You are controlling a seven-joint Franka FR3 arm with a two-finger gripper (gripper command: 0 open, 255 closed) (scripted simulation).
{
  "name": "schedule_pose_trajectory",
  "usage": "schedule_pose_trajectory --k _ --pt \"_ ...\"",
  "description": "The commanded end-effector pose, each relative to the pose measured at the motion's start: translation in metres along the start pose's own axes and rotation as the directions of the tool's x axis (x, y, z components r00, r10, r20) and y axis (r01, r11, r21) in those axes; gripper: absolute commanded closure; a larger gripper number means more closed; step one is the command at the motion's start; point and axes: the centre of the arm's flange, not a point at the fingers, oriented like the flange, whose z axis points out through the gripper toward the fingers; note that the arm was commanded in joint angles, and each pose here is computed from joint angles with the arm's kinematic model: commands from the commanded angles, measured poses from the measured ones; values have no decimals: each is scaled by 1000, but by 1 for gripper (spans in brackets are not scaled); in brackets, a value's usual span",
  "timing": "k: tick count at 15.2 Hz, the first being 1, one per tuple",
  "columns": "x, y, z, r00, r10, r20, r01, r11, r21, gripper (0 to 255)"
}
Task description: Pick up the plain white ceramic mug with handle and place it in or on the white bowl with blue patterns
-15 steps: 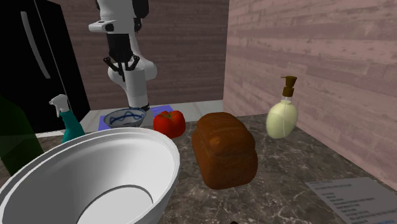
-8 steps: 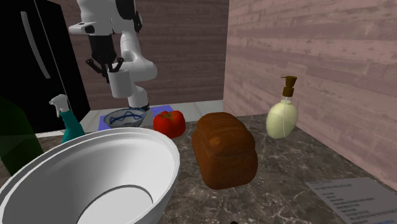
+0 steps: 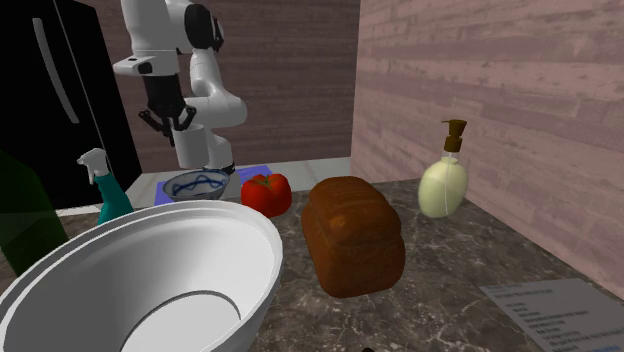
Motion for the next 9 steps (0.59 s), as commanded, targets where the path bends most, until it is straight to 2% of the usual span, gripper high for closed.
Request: schedule_pose_trajectory --k 1,7,9 --pt "1 -1 10 1000 0 -1 0 1000 0 255" --pt "2 -1 43 1000 0 -1 0 1000 0 255" --pt "2 -1 43 1000 0 -1 0 1000 0 255"
